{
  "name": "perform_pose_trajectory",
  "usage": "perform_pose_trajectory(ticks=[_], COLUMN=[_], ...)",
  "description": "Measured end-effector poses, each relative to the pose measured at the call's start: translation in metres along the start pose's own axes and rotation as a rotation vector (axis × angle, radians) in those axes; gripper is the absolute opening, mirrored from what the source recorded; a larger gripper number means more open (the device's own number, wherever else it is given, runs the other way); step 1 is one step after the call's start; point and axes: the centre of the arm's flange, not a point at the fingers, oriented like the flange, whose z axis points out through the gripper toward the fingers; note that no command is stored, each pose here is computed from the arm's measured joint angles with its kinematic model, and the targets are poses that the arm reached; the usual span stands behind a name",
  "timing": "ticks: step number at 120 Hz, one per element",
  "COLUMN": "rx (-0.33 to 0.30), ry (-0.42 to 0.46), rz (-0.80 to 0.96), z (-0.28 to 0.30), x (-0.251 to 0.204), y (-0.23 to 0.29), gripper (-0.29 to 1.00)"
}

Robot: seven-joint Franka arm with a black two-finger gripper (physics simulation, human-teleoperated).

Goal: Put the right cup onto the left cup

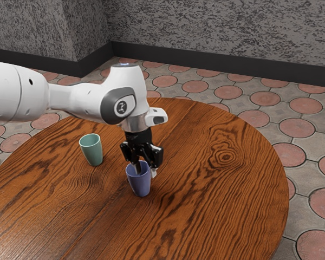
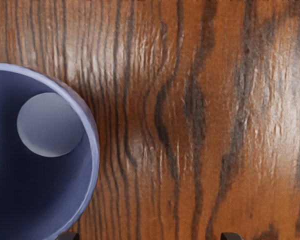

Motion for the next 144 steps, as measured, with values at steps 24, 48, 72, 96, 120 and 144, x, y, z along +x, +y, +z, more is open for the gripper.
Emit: perform_pose_trajectory(ticks=[24, 48, 72, 96, 120, 144], rx=[0.009, 0.017, 0.014, 0.008, -0.001, -0.001], ry=[0.013, 0.011, -0.001, 0.002, 0.000, 0.002], rz=[-0.003, -0.017, -0.027, -0.029, -0.038, -0.041], z=[0.002, 0.014, 0.030, 0.032, 0.033, 0.029], x=[0.012, 0.028, 0.034, 0.035, 0.036, 0.035], y=[-0.002, -0.012, -0.019, -0.020, -0.023, -0.025], gripper=[0.34, 0.34, 0.32, 0.19, 0.02, -0.05])
